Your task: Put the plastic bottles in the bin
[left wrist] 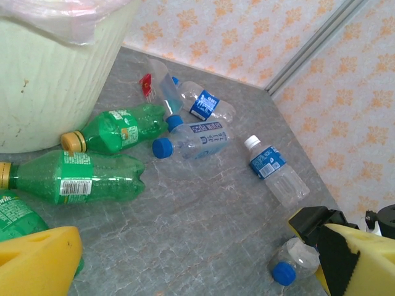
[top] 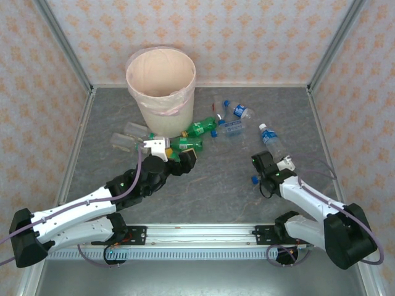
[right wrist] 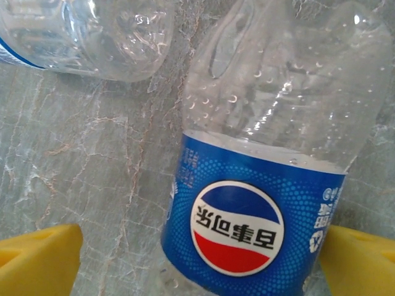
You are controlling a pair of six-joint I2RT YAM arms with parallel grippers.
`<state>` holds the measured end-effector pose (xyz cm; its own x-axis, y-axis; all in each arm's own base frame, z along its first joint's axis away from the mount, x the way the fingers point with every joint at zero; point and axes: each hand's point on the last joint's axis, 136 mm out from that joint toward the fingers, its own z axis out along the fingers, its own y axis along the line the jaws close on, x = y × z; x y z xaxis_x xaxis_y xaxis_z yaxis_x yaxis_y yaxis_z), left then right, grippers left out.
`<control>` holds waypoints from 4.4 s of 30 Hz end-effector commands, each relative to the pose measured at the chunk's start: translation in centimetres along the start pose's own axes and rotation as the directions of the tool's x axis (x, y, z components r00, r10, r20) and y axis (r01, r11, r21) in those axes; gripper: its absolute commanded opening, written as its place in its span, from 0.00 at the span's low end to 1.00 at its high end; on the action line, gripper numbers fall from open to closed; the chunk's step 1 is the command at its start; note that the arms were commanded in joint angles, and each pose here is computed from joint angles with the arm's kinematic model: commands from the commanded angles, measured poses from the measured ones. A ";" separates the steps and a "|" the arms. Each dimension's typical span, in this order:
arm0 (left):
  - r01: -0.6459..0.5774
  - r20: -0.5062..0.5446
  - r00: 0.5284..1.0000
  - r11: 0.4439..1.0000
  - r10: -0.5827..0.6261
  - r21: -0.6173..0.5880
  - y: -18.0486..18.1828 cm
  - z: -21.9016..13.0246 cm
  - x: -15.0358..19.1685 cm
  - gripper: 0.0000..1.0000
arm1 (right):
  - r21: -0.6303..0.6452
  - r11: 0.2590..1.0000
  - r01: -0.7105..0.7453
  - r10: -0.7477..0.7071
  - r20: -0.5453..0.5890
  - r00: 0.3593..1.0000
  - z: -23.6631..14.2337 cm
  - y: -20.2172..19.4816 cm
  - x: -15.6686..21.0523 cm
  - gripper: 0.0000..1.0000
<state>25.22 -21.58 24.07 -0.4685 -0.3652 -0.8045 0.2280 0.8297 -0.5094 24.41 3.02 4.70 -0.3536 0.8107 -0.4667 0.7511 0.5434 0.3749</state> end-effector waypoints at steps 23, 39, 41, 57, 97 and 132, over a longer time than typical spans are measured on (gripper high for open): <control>0.015 0.038 0.999 1.000 -0.015 0.021 -0.1 -0.6 -0.9 0.99 | -0.061 0.976 0.209 -0.203 0.091 0.975 -0.3 1.0 -0.1 0.56; 0.192 -0.008 0.981 0.970 -0.193 0.152 0.0 0.9 -1.6 0.97 | -0.511 0.614 0.602 -0.540 0.285 0.792 -9.7 12.8 5.3 0.54; 0.193 -0.010 0.981 0.965 -0.194 0.178 -0.5 0.9 -1.8 0.95 | -0.557 0.544 0.627 -0.561 0.315 0.766 -11.2 14.1 6.3 0.53; 0.212 -0.124 0.976 0.893 -0.177 0.396 -5.7 1.6 -2.3 0.87 | -0.643 0.149 0.752 -0.672 0.492 0.554 -20.3 18.8 14.5 0.55; 0.069 -0.014 0.998 0.954 -0.068 0.290 -6.7 1.4 -8.4 0.60 | -0.703 0.189 0.685 -0.558 0.498 0.664 -23.6 17.5 11.7 1.00; 0.153 0.360 0.931 0.962 -0.063 -0.225 8.7 8.9 -31.5 0.65 | -0.683 0.350 0.641 -0.428 0.492 0.758 -23.3 12.9 4.4 1.00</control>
<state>49.13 -6.66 41.22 -0.1618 -0.5627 -0.8107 -0.0558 0.8254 -0.5618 19.33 19.83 25.96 -0.3223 0.2544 -0.9118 -0.3959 0.8387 0.3740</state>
